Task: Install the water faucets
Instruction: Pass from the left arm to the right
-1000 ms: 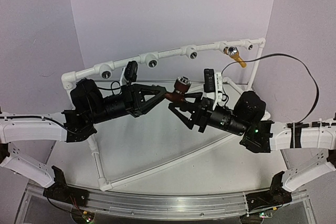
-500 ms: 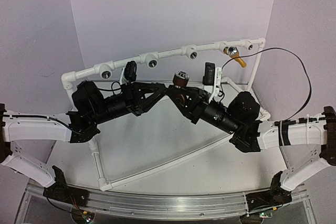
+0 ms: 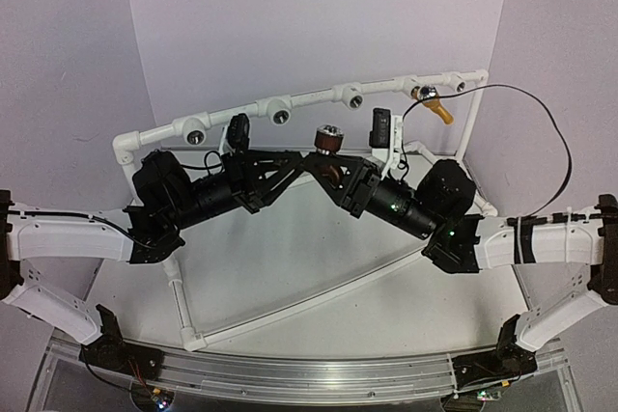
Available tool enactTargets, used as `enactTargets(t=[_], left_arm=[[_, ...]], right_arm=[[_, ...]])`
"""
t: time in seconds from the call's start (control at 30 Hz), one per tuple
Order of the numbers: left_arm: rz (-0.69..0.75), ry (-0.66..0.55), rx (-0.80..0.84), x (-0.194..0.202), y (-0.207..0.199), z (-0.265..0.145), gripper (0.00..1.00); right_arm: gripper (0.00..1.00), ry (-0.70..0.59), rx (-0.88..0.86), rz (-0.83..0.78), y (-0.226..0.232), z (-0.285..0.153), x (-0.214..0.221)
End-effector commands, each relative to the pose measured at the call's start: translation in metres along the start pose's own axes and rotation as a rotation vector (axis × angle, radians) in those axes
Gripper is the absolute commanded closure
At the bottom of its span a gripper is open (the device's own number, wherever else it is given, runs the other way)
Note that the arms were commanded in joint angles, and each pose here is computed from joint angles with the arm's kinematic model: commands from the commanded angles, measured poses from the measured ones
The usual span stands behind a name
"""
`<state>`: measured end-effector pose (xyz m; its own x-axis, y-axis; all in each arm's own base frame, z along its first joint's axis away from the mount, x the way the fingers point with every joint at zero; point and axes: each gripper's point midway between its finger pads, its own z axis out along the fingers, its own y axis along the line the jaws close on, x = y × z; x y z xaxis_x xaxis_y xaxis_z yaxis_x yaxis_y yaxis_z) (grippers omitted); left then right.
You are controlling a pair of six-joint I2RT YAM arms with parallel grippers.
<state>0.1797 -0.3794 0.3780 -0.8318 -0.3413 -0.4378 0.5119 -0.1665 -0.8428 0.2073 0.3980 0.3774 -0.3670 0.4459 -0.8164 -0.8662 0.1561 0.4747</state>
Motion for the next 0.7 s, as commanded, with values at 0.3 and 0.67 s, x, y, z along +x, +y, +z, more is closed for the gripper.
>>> enactTargets(t=[0.3, 0.67], left_arm=[[0.047, -0.018, 0.021, 0.002, -0.002, -0.021, 0.35], [0.027, -0.010, -0.004, 0.000, 0.007, -0.022, 0.46]], right_arm=[[1.00, 0.089, 0.041, -0.173, 0.009, -0.005, -0.014], [1.00, 0.124, -0.047, -0.141, 0.024, 0.000, -0.009]])
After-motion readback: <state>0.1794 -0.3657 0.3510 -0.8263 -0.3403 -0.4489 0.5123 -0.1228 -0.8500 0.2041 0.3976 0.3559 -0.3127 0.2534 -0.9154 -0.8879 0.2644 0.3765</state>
